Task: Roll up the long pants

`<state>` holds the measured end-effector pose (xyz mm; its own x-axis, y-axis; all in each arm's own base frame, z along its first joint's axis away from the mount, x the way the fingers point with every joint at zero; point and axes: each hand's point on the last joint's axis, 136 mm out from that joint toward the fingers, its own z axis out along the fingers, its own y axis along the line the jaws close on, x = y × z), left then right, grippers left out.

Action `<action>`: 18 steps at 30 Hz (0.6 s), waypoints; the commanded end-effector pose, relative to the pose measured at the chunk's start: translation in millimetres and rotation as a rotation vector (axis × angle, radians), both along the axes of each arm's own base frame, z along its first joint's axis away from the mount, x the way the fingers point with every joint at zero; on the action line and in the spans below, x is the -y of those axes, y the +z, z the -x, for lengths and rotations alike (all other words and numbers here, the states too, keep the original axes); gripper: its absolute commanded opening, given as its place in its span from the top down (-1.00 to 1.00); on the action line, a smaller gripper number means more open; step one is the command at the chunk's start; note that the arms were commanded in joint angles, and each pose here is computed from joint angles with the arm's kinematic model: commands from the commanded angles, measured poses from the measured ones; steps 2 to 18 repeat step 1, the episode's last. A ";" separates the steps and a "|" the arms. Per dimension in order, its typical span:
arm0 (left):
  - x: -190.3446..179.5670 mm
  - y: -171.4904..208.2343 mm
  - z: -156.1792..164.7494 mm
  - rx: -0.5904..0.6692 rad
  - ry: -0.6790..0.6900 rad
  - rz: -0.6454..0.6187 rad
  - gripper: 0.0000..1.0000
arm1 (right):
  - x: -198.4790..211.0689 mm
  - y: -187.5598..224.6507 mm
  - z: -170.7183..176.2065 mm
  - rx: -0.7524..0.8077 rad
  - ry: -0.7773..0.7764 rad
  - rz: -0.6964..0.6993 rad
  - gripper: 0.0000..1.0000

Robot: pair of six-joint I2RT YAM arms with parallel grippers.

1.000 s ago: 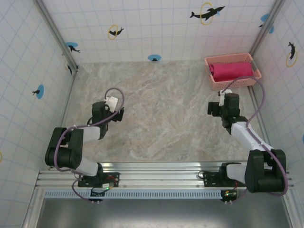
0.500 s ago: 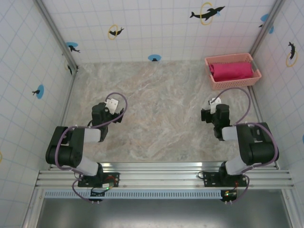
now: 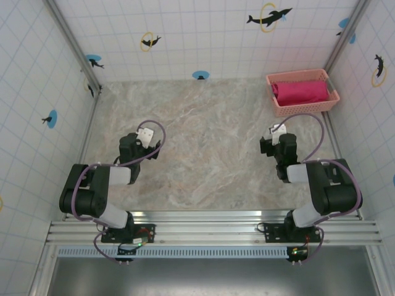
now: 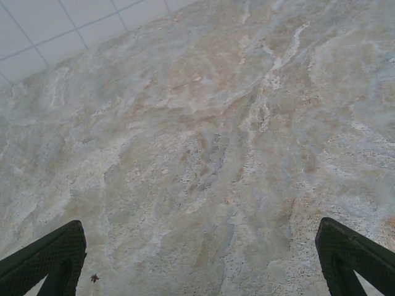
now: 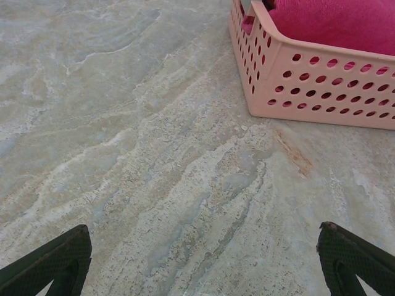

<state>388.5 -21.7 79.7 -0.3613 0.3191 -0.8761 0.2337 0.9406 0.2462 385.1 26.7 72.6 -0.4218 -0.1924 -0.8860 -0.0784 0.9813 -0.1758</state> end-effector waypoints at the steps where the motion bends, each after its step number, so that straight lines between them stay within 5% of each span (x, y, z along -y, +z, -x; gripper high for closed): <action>1: 1.8 14.4 -6.8 0.055 -0.007 -0.012 -0.95 | 0.8 21.4 -10.5 0.072 -0.010 0.002 -0.94; 18: 1.8 14.4 -6.8 0.055 -0.007 -0.012 -0.95 | 0.8 21.4 -10.5 0.072 -0.010 0.002 -0.94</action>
